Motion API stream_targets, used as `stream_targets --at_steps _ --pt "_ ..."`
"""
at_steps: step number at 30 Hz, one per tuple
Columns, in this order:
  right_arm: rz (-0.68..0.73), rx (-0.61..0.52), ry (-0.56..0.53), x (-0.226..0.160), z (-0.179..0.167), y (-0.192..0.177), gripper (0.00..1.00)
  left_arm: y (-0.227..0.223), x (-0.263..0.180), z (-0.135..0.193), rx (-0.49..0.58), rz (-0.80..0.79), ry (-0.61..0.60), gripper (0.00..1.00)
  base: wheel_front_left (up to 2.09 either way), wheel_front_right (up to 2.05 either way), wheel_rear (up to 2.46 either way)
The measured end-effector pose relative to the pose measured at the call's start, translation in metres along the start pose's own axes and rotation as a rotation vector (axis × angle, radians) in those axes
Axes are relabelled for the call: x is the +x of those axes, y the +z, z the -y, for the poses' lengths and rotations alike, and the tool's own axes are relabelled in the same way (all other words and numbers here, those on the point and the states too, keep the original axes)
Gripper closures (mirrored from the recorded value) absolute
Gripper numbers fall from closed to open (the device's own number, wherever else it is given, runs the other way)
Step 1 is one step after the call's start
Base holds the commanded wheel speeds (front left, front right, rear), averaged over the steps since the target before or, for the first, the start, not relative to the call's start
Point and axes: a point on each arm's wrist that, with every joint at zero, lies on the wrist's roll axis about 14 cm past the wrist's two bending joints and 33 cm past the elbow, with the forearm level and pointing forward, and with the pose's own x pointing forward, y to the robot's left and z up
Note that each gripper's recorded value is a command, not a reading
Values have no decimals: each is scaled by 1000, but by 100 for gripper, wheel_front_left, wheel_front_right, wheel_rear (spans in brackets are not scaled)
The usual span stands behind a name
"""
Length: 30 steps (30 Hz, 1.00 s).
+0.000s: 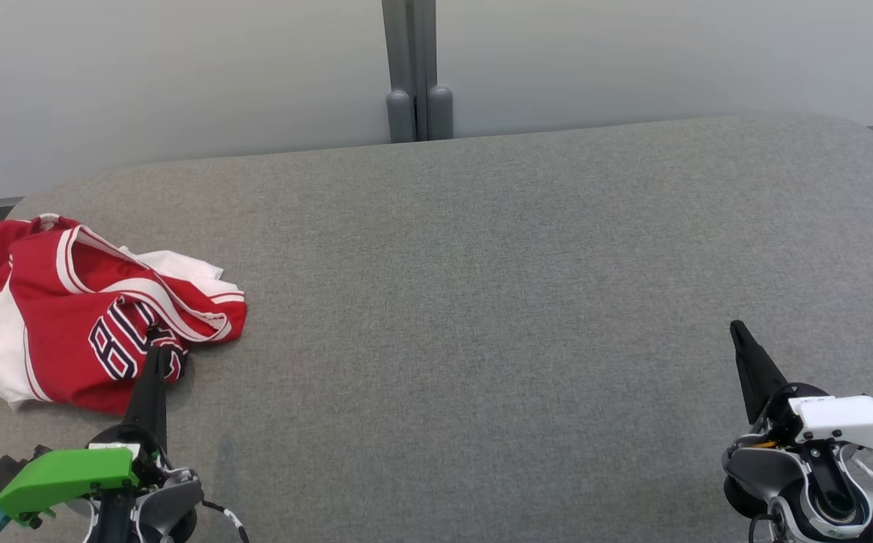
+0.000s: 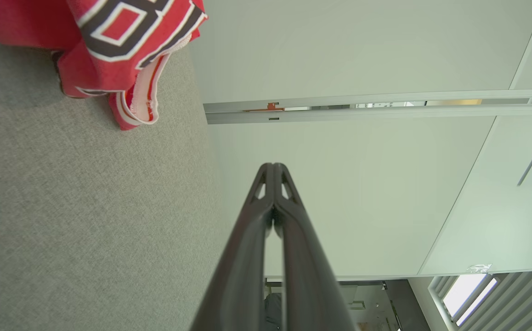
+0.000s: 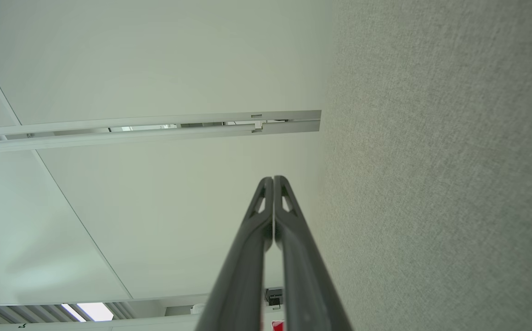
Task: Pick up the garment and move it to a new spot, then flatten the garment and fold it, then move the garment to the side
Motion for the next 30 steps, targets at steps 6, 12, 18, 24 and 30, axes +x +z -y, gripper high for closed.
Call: stream_targets --at_steps 6,12,18,24,30 --pt "0 0 0 0 0 0 100 0 0 0 0 0 0 100 0 0 0" --pt "0 0 0 0 0 0 100 0 0 0 0 0 0 100 0 0 0" --pt "0 0 0 0 0 0 100 0 0 0 0 0 0 100 0 0 0" --pt "0 0 0 0 0 0 100 0 0 0 0 0 0 100 0 0 0" --pt "1 9 -41 -5 14 -2 0 -2 -6 -16 -10 0 49 0 0 0 0"
